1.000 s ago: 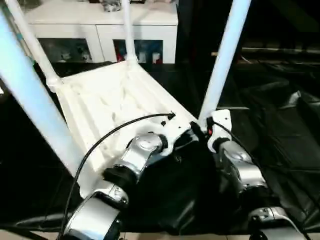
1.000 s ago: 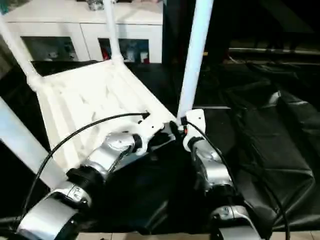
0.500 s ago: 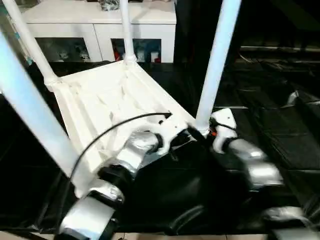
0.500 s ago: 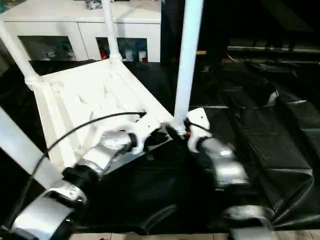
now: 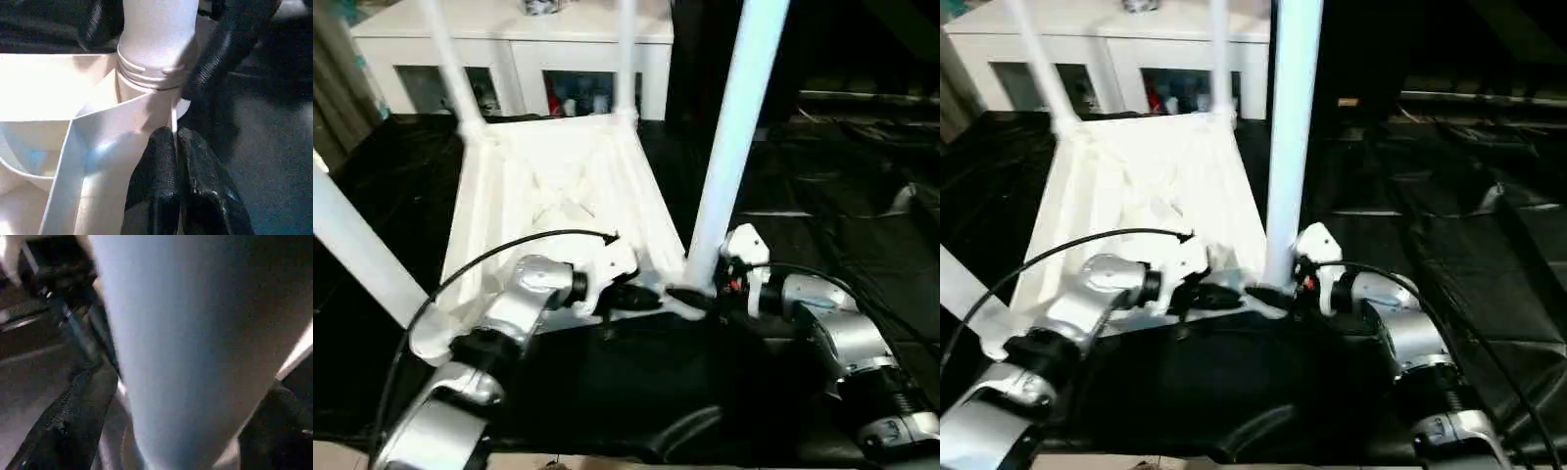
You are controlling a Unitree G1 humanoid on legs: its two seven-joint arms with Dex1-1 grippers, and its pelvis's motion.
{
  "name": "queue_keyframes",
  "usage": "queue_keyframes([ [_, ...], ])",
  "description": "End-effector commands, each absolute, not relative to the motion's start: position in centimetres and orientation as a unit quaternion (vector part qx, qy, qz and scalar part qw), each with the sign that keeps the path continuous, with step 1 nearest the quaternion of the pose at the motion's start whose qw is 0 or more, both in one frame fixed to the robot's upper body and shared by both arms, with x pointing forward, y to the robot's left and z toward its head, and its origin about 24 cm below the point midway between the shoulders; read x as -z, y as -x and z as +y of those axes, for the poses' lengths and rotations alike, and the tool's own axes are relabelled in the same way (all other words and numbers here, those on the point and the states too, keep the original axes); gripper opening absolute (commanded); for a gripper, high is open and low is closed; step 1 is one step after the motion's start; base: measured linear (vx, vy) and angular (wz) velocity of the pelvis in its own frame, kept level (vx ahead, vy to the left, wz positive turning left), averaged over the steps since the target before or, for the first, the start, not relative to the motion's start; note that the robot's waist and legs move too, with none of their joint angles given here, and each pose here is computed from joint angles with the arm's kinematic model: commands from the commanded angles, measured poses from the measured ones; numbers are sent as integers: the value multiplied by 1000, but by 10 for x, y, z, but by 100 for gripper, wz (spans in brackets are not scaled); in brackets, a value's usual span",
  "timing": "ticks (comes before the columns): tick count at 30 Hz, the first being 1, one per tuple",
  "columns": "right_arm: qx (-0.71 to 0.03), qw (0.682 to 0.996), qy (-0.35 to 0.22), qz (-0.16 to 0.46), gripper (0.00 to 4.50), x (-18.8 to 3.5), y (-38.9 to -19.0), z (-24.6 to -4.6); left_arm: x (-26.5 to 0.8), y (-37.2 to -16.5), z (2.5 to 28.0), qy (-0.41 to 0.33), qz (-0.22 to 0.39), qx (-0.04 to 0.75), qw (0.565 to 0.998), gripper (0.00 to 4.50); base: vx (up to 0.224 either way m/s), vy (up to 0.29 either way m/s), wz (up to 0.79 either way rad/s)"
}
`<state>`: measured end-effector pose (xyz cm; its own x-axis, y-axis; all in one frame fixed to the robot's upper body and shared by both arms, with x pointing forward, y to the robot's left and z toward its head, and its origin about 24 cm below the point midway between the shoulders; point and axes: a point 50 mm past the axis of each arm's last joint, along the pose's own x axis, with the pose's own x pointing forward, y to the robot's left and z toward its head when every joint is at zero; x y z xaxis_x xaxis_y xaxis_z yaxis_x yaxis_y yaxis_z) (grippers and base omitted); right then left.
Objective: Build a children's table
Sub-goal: Rotate leg to tighten
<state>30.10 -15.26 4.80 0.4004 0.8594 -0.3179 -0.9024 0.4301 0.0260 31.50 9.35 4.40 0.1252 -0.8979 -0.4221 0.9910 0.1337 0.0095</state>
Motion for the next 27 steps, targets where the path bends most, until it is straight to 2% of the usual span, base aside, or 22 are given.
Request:
queue_keyframes([
  [1, -540, 824, 78, 151, 358, -46, -298, -151, -46, -313, 90, -131, 146, 649, 735, 0, 0, 0, 0],
  [11, -540, 821, 94, 161, 273, -43, -297, -156, -46, -314, 91, -133, 146, 644, 739, 0, 0, 0, 0],
  [15, -542, 817, 106, 166, 252, -40, -296, -156, -46, -314, 92, -136, 148, 643, 739, 0, 0, 0, 0],
  [21, -534, 822, 101, 171, 248, -34, -292, -156, -44, -316, 90, -135, 147, 628, 752, 0, 0, 0, 0],
  [25, -442, 877, 69, 176, 247, -23, -301, -159, -40, -325, 83, -133, 152, 564, 801, 0, 0, 0, 0],
  [27, -354, 917, 36, 179, 247, -15, -309, -159, -39, -332, 71, -117, 149, 519, 833, 0, 0, 0, 0],
])
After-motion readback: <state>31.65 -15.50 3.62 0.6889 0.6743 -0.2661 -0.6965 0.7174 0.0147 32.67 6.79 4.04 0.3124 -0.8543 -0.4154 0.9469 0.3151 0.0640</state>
